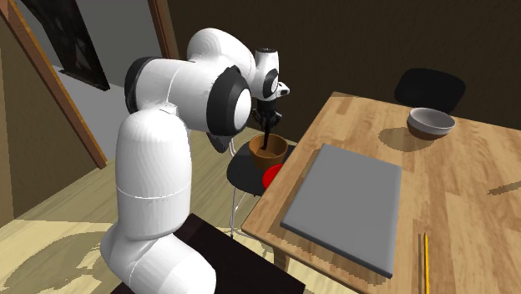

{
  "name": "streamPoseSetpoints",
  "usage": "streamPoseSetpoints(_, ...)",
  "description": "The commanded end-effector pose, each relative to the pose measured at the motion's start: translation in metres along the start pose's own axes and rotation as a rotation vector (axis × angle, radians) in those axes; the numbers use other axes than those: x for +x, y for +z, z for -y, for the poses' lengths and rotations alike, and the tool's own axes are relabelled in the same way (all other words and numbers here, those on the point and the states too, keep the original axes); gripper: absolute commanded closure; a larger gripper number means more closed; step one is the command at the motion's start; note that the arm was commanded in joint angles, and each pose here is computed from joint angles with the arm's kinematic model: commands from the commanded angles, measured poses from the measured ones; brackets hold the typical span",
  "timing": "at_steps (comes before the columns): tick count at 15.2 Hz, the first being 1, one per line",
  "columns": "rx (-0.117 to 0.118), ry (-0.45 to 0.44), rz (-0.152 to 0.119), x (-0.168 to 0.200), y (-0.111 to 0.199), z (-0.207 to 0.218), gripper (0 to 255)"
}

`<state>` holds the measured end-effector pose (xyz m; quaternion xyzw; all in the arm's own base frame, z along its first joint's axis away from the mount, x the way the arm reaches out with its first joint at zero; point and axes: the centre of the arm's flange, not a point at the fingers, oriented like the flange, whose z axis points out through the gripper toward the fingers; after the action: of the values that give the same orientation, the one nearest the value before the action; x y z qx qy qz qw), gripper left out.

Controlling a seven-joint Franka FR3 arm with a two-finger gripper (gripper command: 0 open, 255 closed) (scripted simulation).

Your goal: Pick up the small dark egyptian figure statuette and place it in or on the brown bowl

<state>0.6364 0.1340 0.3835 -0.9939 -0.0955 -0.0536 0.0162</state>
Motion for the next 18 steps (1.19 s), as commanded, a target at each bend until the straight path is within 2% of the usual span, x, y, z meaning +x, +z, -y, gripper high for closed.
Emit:
streamPoseSetpoints(1,0.000,0.000,0.000,0.000,0.000,0.000,255)
streamPoseSetpoints(2,0.000,0.000,0.000,0.000,0.000,0.000,0)
streamPoseSetpoints(7,0.000,0.000,0.000,0.000,0.000,0.000,0)
streamPoseSetpoints(11,0.000,0.000,0.000,0.000,-0.050,0.000,0)
streamPoseSetpoints(18,0.000,0.000,0.000,0.000,-0.050,0.000,0)
